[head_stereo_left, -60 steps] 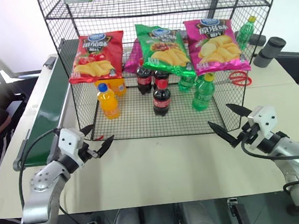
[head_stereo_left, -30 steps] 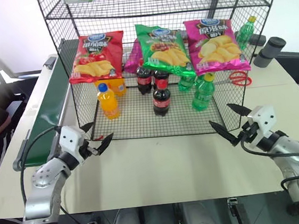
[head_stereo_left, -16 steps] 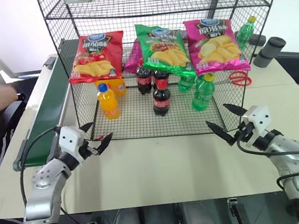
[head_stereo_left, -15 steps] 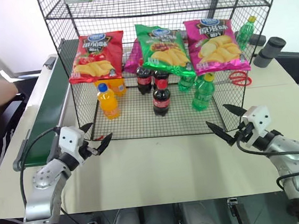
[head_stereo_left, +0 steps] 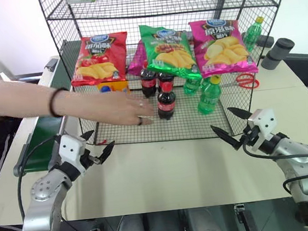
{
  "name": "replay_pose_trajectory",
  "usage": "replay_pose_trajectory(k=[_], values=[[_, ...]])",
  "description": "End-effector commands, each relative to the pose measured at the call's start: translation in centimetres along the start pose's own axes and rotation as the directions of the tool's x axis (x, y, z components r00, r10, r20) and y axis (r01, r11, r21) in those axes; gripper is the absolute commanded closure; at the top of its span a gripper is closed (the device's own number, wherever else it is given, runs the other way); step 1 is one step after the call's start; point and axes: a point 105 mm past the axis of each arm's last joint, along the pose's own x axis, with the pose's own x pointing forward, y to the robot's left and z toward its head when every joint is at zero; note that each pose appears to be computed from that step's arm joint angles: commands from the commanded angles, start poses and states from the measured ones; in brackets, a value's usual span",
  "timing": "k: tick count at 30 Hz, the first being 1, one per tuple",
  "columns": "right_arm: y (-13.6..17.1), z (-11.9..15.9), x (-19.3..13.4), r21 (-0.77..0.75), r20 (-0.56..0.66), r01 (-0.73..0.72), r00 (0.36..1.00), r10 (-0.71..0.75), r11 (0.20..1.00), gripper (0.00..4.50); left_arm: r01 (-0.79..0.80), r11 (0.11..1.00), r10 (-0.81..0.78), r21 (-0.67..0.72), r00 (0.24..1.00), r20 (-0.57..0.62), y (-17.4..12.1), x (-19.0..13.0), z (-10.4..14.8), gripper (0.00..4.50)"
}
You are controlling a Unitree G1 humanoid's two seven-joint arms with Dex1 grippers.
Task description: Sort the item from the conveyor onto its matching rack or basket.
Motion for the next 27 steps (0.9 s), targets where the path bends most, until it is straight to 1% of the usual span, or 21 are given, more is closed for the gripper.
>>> replay_pose_trajectory(k=[1, 19, 27], values=[[-0.4, 0.9, 0.4, -0.021, 0.038, 0.019, 0.999, -0.018, 1.000, 0.04, -0.017, 1.000, 0.017, 0.014, 0.999, 0.052, 0.5, 0.1, 1.5, 0.00], [-0.5, 1.2, 1.5, -0.024, 0.057, 0.007, 0.998, -0.005, 1.000, 0.04, -0.019, 1.000, 0.017, 0.022, 0.997, 0.073, 0.9, 0.8, 1.9, 0.00], [-0.5, 1.3, 1.4, -0.035, 0.058, 0.005, 0.998, -0.003, 0.999, 0.04, -0.002, 1.000, 0.000, 0.025, 0.997, 0.073, 0.8, 1.0, 1.9, 0.00]])
